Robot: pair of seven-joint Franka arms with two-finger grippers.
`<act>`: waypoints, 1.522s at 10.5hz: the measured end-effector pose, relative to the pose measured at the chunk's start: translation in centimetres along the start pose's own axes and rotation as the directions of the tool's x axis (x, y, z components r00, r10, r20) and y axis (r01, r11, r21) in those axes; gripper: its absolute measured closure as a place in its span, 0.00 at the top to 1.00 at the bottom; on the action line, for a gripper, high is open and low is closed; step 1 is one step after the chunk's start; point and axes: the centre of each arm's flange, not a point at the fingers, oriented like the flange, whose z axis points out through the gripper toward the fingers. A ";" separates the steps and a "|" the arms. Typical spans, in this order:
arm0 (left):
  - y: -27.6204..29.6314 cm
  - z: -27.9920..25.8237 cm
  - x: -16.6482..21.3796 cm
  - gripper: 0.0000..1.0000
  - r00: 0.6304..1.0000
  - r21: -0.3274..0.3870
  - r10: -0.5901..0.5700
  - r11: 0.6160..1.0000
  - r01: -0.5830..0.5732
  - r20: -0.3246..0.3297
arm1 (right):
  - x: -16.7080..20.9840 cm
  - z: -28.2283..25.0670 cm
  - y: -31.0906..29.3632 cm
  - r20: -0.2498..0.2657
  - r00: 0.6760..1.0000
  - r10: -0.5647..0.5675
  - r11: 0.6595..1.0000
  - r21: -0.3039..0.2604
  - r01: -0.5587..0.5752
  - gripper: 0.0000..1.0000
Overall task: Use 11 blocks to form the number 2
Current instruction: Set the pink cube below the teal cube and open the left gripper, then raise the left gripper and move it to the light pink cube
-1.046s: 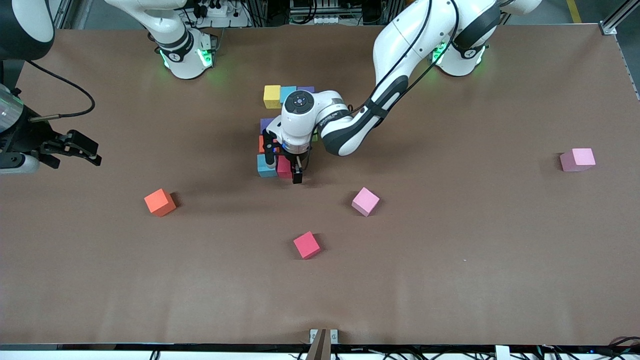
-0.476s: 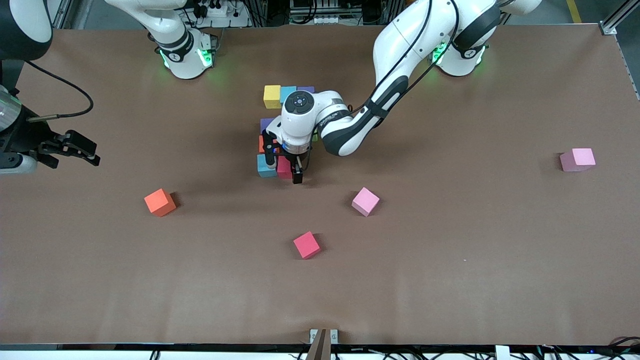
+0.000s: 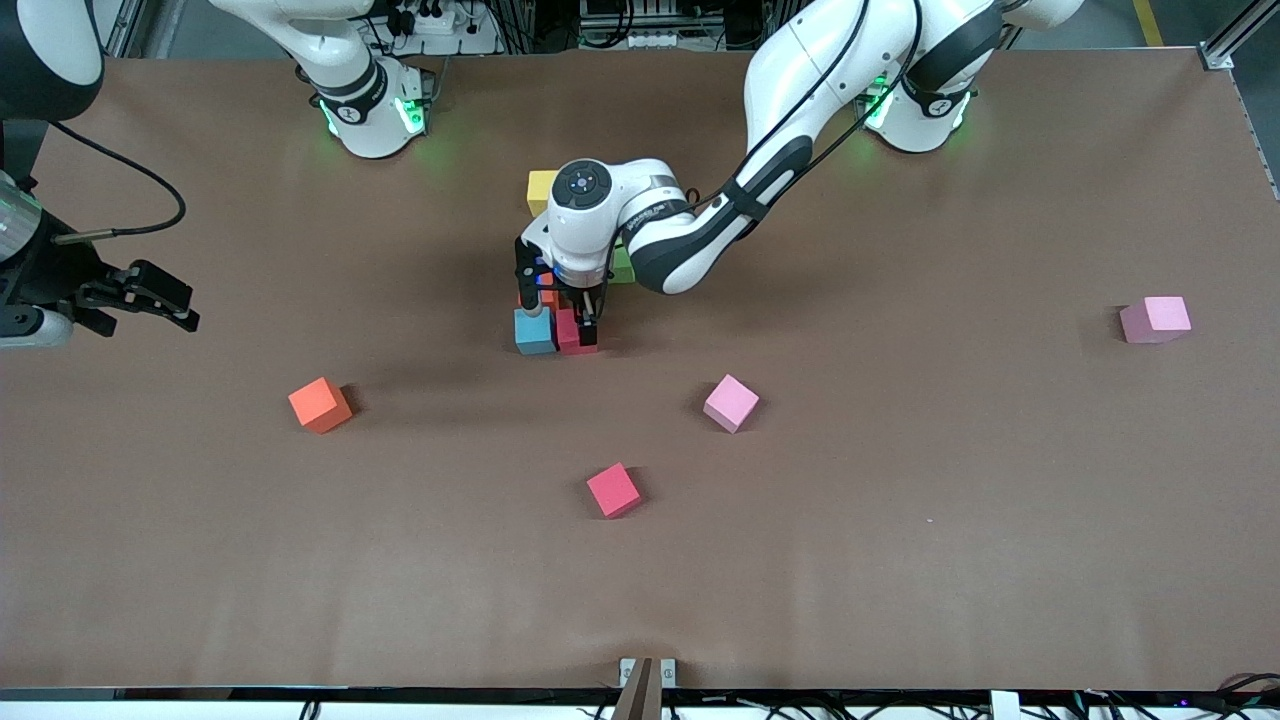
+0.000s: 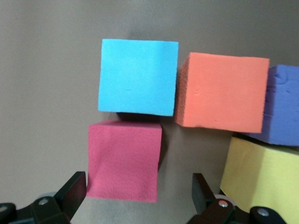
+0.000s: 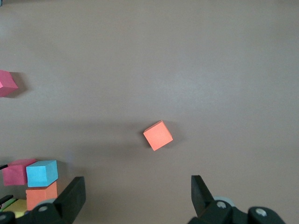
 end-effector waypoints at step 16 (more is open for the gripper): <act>-20.4 -17.4 -14.7 1.00 0.980 0.121 -0.197 0.974 0.194 0.011 | -1.3 -1.8 0.8 -0.001 1.000 -0.013 0.996 -0.087 0.013 1.00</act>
